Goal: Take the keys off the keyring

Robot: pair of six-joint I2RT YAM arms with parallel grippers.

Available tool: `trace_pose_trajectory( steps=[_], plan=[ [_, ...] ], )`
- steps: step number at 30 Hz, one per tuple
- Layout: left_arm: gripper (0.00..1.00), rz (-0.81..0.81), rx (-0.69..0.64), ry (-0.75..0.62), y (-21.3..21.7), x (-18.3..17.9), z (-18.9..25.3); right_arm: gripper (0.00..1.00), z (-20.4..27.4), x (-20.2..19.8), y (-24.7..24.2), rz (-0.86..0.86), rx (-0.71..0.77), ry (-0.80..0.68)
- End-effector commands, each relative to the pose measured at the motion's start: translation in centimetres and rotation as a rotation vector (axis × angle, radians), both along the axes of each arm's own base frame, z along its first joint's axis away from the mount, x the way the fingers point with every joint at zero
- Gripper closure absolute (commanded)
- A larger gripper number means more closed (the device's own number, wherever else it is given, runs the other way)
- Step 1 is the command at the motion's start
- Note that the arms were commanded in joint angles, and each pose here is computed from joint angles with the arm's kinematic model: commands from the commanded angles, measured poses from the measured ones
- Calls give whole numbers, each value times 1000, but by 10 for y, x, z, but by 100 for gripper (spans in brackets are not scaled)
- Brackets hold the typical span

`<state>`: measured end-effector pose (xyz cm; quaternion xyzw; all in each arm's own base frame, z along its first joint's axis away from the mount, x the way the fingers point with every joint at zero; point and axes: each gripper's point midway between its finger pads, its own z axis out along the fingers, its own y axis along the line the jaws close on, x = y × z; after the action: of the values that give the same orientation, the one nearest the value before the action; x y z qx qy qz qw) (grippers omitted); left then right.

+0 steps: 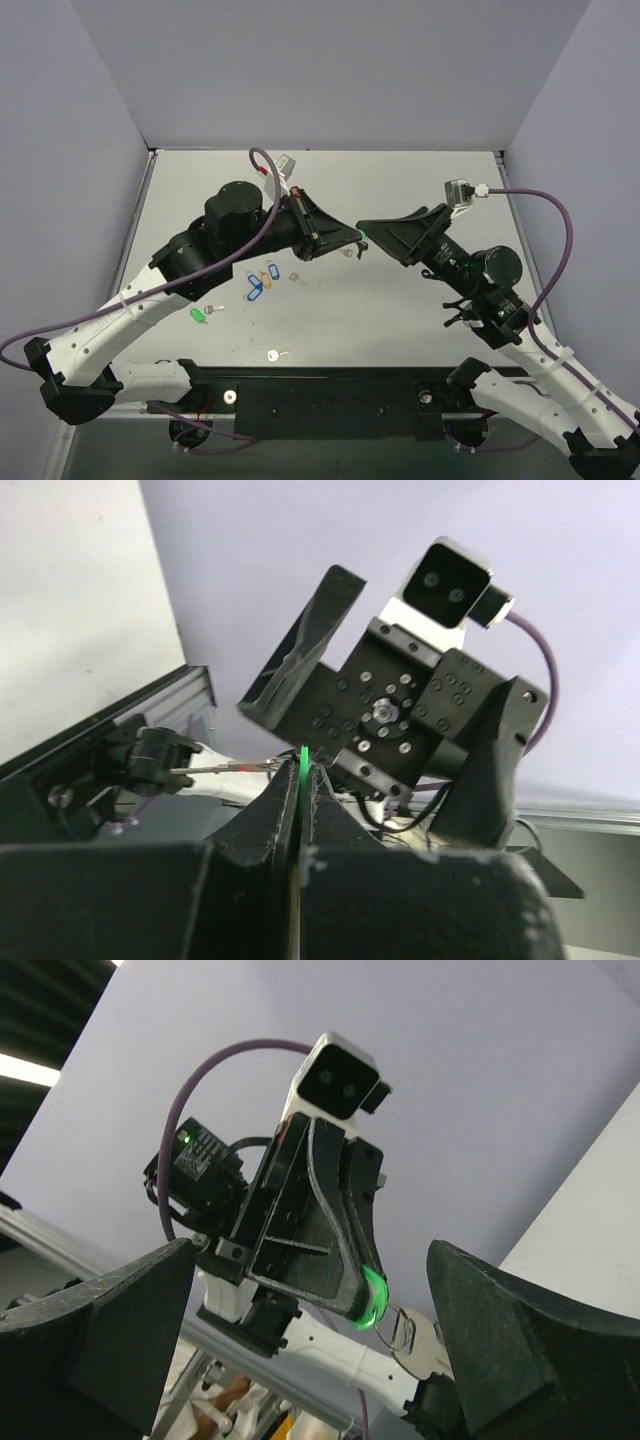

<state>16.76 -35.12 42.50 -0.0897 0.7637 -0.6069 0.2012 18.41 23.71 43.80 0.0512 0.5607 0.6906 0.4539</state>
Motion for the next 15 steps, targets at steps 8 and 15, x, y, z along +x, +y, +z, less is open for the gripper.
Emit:
trace_pose_trajectory(
  steps=[8, 15],
  plan=[
    [100, 60, -175, 1, 28, -13, 45, 6, 55, -41, 31, 115, 52, -239],
    [100, 85, -201, -3, 31, -11, 50, 7, 54, -46, 35, 135, 47, -243]
  ],
)
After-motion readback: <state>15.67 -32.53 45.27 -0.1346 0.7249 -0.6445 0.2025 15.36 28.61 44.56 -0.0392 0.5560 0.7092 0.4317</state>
